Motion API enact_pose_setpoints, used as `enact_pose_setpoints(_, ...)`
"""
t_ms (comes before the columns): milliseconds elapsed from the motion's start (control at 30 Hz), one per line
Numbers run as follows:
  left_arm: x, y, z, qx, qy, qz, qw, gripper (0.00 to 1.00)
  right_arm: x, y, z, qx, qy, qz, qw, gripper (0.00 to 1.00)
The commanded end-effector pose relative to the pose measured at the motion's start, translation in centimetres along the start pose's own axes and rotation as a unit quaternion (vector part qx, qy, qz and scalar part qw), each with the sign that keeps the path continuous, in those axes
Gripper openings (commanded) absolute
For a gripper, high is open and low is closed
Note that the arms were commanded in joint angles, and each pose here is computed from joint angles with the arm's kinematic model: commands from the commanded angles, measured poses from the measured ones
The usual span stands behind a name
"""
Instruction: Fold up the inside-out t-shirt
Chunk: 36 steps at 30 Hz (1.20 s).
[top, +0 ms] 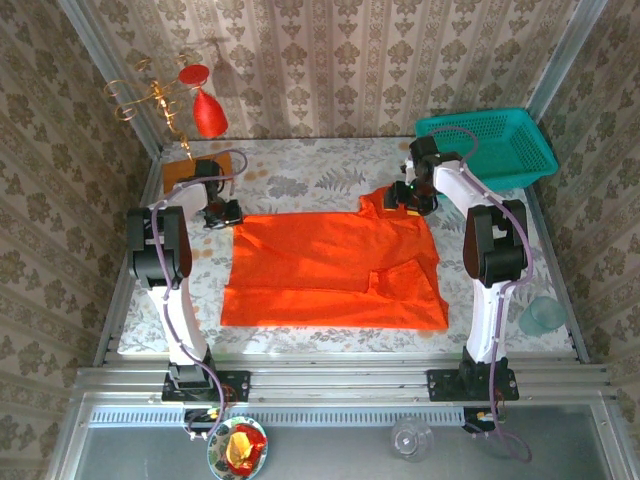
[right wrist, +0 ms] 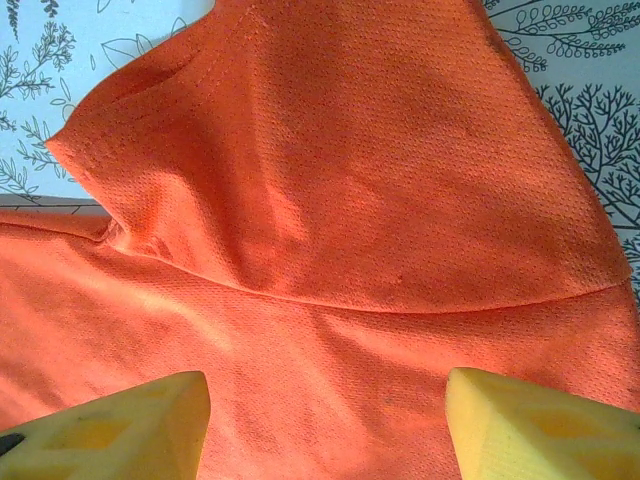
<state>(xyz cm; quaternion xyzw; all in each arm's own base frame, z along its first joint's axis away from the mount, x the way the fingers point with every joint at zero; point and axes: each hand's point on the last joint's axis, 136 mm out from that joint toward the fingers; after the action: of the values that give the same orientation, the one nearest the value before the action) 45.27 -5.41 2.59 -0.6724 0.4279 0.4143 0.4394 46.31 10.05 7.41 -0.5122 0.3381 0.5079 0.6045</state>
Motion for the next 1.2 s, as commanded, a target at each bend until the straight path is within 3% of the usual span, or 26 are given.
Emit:
enact_pose_setpoints(0, 0.3, -0.4, 0.0, 0.003, 0.01, -0.001, 1.0, 0.15, -0.3, -0.4, 0.1, -0.009, 0.007, 0.003, 1.0, 0.65)
enact_pose_setpoints(400, -0.4, -0.6, -0.3, 0.008, 0.021, -0.01, 1.0, 0.03, 1.0, -4.2, -1.3, -0.04, 0.047, -0.001, 0.998, 0.63)
enact_pose_setpoints(733, -0.8, -0.7, -0.3, 0.007, 0.024, -0.012, 1.0, 0.02, 3.9, -8.3, -3.3, -0.064, 0.091, -0.004, 0.994, 0.53)
enact_pose_setpoints(1000, -0.6, -0.5, -0.3, 0.007, 0.024, -0.009, 1.0, 0.01, 6.8, -9.8, -3.6, -0.074, 0.076, -0.009, 0.994, 0.48)
enact_pose_setpoints(1167, -0.5, -0.5, -0.2, 0.006, 0.025, -0.008, 1.0, 0.01, 6.6, -10.7, -4.0, -0.067, 0.075, -0.021, 0.995, 0.43)
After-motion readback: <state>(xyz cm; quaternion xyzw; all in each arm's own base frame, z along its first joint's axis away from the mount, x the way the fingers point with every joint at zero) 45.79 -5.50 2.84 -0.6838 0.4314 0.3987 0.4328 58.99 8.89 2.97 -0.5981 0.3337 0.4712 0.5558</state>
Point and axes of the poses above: each hand's point on the last joint's axis, 136 mm out from that joint toward the fingers, its own x axis out along the fingers, its own z axis along the line the jaws close on, y = z × x, and after that the axes turned 10 degrees about -x, right-handed
